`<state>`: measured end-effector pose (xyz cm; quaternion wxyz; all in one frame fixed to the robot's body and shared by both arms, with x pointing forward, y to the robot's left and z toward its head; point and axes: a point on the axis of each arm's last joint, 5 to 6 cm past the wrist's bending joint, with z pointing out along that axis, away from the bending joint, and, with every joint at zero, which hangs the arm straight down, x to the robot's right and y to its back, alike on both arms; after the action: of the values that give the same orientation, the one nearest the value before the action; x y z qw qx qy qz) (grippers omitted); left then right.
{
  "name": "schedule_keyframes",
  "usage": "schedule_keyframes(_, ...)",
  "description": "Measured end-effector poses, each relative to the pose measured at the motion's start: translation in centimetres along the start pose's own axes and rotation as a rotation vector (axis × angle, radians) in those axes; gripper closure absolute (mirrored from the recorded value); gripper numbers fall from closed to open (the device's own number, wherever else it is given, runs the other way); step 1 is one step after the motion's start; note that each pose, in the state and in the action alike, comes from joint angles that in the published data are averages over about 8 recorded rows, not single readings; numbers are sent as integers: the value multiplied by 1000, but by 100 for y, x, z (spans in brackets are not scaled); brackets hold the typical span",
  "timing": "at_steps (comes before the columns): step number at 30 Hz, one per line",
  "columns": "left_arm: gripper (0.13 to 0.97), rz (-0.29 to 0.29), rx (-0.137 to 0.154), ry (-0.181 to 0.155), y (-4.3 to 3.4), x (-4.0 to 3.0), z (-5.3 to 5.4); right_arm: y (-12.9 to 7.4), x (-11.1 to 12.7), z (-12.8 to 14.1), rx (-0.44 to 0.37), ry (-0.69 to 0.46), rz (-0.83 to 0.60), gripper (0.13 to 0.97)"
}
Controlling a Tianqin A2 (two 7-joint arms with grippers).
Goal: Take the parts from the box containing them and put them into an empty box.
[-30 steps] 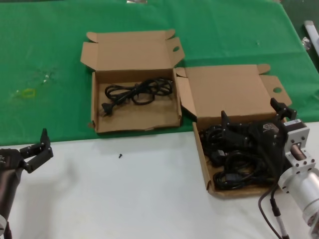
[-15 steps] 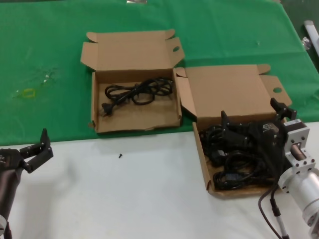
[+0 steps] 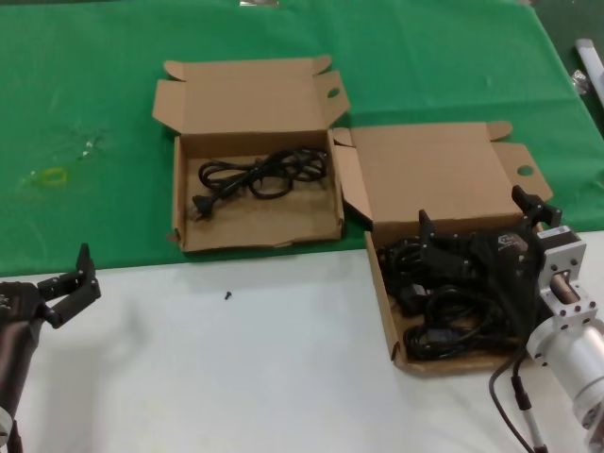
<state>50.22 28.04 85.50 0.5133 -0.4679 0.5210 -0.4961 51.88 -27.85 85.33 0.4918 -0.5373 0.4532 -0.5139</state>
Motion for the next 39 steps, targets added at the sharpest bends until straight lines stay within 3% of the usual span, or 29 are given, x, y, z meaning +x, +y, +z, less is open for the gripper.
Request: schedule_keyframes(39, 132, 0, 0, 0, 0, 0, 0, 0, 0, 0, 0, 0, 0, 130)
